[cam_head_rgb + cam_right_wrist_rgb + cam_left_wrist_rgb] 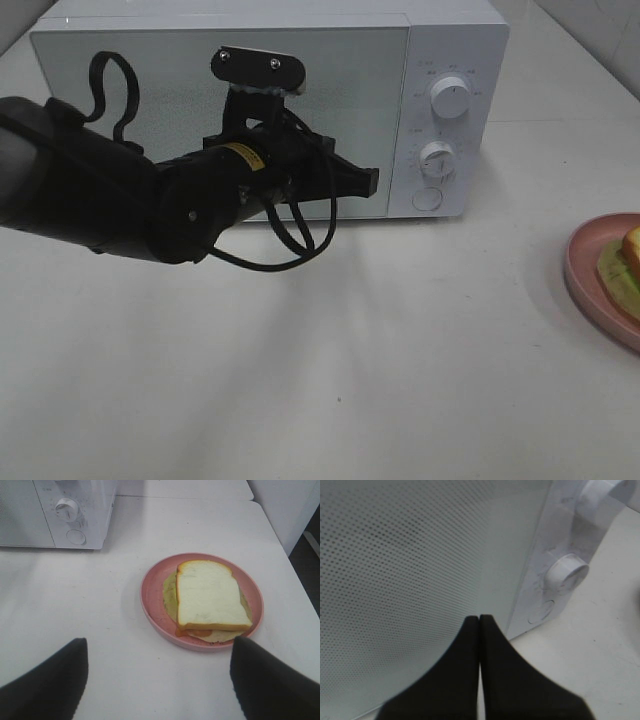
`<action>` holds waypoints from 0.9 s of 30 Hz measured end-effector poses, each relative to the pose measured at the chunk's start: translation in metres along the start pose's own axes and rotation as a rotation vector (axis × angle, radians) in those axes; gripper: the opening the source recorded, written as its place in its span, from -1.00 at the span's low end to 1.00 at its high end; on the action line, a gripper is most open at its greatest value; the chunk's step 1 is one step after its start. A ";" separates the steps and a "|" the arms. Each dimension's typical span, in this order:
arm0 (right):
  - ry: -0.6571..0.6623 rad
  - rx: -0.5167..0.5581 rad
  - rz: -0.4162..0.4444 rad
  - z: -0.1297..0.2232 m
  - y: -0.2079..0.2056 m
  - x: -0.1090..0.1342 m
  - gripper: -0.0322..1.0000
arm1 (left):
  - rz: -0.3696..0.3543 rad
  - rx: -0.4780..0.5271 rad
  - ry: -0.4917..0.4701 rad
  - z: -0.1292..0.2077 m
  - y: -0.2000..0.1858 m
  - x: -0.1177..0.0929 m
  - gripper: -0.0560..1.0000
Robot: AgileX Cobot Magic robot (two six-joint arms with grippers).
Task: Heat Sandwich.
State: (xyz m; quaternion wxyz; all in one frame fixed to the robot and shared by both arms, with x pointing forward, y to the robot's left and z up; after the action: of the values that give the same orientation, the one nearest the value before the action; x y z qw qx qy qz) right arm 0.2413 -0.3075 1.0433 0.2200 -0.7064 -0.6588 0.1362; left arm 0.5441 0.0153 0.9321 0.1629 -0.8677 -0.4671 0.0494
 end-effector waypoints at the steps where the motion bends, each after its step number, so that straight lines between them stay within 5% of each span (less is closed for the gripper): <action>1: 0.000 0.000 0.000 0.000 0.000 0.000 0.53 | 0.013 -0.002 0.000 -0.002 -0.007 -0.004 -0.89; 8: 0.000 0.000 0.000 0.000 0.000 0.000 0.53 | 0.064 0.049 0.003 -0.008 -0.024 -0.011 -0.81; 12: 0.000 0.000 0.000 0.000 0.000 0.000 0.53 | 0.131 0.169 -0.001 -0.010 -0.037 -0.015 0.22; 13: 0.000 0.000 0.000 0.000 0.000 0.000 0.53 | 0.131 0.169 -0.001 -0.010 -0.037 -0.015 0.22; 14: 0.000 0.000 0.000 0.000 0.000 0.000 0.53 | 0.160 0.220 -0.003 -0.011 -0.043 -0.017 0.65; 16: 0.000 0.000 0.000 0.000 0.000 0.000 0.53 | 0.186 0.261 -0.004 -0.014 -0.051 -0.018 0.86; 27: 0.000 0.000 0.000 0.000 0.000 0.000 0.53 | 0.330 0.469 0.080 -0.027 -0.096 -0.021 0.96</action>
State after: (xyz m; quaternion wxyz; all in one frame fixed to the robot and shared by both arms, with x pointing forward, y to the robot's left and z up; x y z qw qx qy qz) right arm 0.2413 -0.3075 1.0433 0.2200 -0.7064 -0.6588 0.1362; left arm 0.4631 0.0405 0.9878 0.3669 -0.8719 -0.2887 0.1477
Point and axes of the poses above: a point on each arm's last joint axis where the gripper is mounted, y pointing out along that axis toward the gripper, x along the wrist's bending axis when the last joint is at zero, z = x × y, the point moved 1 cm from there along y, pointing out along that axis toward the gripper, and after that the axes turned 10 degrees about y, right-handed, at the moved point
